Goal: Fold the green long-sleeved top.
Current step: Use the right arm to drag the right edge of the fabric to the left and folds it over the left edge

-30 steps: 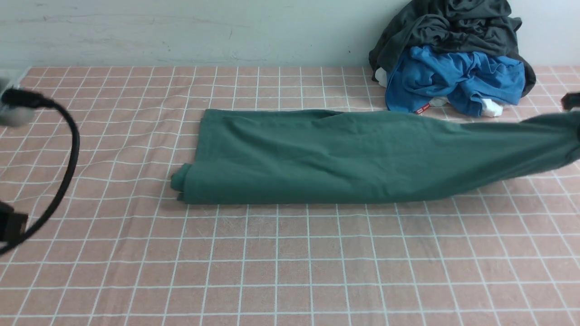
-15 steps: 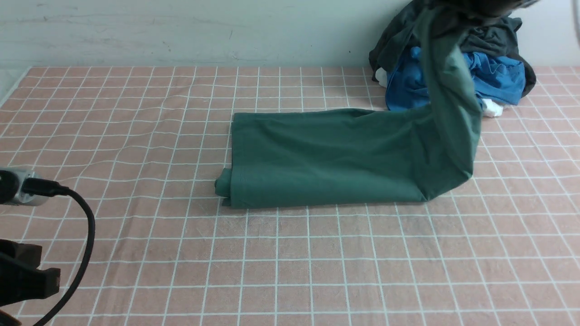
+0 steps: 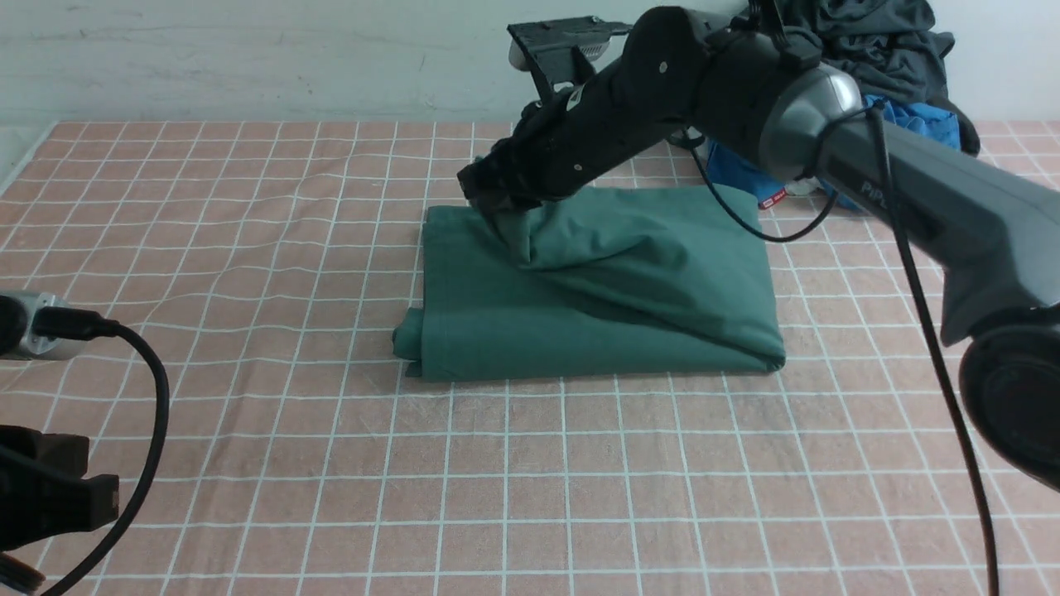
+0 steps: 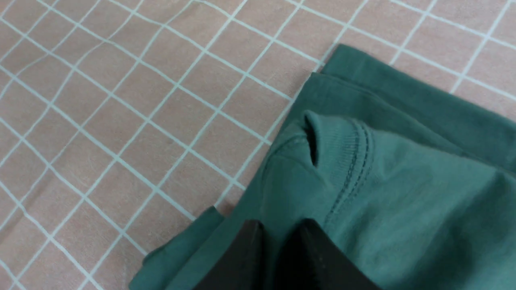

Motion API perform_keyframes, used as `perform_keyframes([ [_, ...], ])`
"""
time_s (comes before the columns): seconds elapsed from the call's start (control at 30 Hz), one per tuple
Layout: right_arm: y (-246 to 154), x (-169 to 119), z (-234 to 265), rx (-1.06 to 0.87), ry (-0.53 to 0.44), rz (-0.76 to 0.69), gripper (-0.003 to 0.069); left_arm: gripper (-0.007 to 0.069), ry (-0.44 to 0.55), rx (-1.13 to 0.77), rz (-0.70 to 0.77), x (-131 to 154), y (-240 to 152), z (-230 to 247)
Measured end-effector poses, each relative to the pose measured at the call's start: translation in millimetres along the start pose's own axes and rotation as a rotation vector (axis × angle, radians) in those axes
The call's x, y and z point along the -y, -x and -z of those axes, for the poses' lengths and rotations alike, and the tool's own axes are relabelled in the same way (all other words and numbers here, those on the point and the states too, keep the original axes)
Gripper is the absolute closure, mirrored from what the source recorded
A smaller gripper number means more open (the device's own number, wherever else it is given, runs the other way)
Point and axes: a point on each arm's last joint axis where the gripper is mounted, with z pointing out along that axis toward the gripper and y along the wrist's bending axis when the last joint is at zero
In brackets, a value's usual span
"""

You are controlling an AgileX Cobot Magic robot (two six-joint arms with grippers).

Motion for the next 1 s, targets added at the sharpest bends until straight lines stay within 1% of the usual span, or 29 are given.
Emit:
perform_keyframes([
  [0.07, 5, -2, 3, 0.027, 0.007, -0.003, 0.0442, 0.0557, 0.000, 0.000, 0.000, 0, 0, 0],
  [0.13, 12, -4, 8, 0.053, 0.010, 0.004, 0.0395, 0.0557, 0.000, 0.000, 0.000, 0, 0, 0],
  [0.23, 20, -4, 16, 0.070, 0.009, 0.013, 0.0364, 0.0557, 0.000, 0.000, 0.000, 0, 0, 0],
  [0.3, 20, -3, 18, 0.060, 0.003, 0.023, 0.0363, 0.0557, 0.000, 0.001, 0.000, 0, 0, 0],
  [0.4, 13, -1, 12, 0.001, -0.007, 0.037, 0.0400, 0.0557, -0.003, 0.003, 0.004, 0, 0, 0],
  [0.47, 4, 3, -1, -0.037, -0.007, 0.031, 0.0442, 0.0557, -0.006, 0.010, 0.010, 1, 1, 0],
  [0.57, -18, 7, -35, -0.105, 0.004, 0.010, 0.0528, 0.0557, -0.010, 0.025, 0.019, 1, 2, 0],
  [0.67, -41, 1, -69, -0.144, 0.016, 0.017, 0.0598, 0.0557, -0.012, 0.029, 0.022, 1, 3, 0],
  [0.7, -43, -1, -73, -0.138, 0.016, 0.023, 0.0613, 0.0557, -0.012, 0.029, 0.022, 1, 3, 0],
  [0.73, -50, -8, -86, -0.125, 0.020, 0.063, 0.0645, 0.0557, -0.012, 0.029, 0.022, 1, 3, 0],
  [0.8, -53, -16, -95, -0.101, 0.022, 0.111, 0.0663, 0.0557, -0.011, 0.030, 0.022, 1, 3, 0],
  [0.9, -50, -21, -92, -0.086, 0.026, 0.139, 0.0670, 0.0557, -0.011, 0.032, 0.022, 1, 3, 0],
  [1.0, -21, -32, -54, -0.073, 0.010, 0.231, 0.0670, 0.0557, -0.011, 0.033, 0.022, 1, 3, 0],
])
